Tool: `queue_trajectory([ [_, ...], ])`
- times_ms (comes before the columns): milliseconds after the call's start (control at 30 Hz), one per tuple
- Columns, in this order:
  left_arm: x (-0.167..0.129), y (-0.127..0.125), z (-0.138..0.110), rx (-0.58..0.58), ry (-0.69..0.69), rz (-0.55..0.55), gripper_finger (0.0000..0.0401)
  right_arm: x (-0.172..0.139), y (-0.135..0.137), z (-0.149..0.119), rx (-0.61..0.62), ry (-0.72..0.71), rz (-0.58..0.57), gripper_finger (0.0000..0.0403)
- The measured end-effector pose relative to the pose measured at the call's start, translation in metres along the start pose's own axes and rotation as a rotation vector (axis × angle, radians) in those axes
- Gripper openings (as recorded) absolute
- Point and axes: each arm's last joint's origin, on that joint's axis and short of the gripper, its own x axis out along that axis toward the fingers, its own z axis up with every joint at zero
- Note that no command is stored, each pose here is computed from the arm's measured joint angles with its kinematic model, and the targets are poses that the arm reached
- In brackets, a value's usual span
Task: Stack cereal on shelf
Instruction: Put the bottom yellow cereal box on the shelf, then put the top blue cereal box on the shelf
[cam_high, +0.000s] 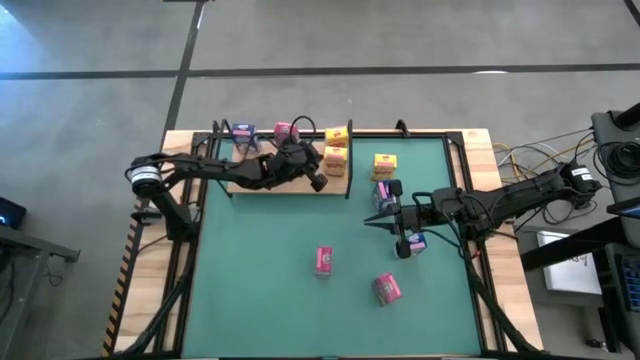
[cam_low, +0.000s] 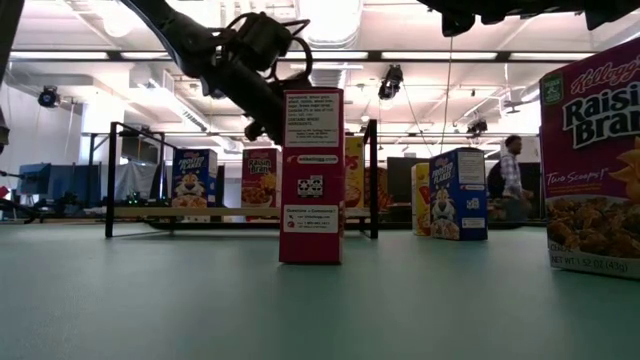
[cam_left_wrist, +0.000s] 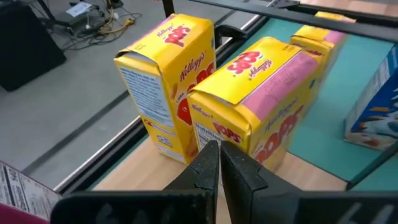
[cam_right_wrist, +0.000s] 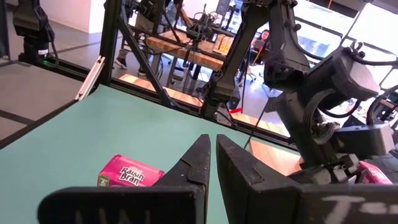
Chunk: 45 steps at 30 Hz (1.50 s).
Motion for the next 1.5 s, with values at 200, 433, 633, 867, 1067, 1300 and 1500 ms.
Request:
queue_trajectory([
  [200, -0.002, -0.004, 0.002, -0.034, 0.001, -0.071, 0.0000, 0.000, 0.000, 0.000, -0.004, 0.000, 0.000, 0.0018],
  [433, -0.004, -0.003, 0.000, -0.047, 0.027, -0.072, 0.0000, 0.000, 0.000, 0.000, -0.005, 0.000, -0.001, 0.0018],
  [633, -0.004, -0.004, 0.001, -0.030, 0.018, -0.069, 0.0000, 0.000, 0.000, 0.000, -0.003, 0.000, -0.001, 0.0018],
  [867, -0.003, 0.001, 0.006, 0.000, -0.034, 0.008, 0.0000, 0.000, 0.000, 0.000, 0.002, 0.000, 0.000, 0.0018],
  [1067, -0.003, 0.004, 0.008, 0.024, -0.039, 0.021, 0.0000, 0.000, 0.000, 0.000, 0.002, 0.000, 0.000, 0.0018],
  [1300, -0.009, 0.003, 0.001, 0.065, 0.073, -0.068, 0.0000, 0.000, 0.000, 0.000, 0.003, 0.003, 0.000, 0.0018],
  [1500, 0.000, -0.001, -0.002, 0.074, 0.035, -0.133, 0.0000, 0.000, 0.000, 0.000, -0.003, 0.003, 0.000, 0.0018],
])
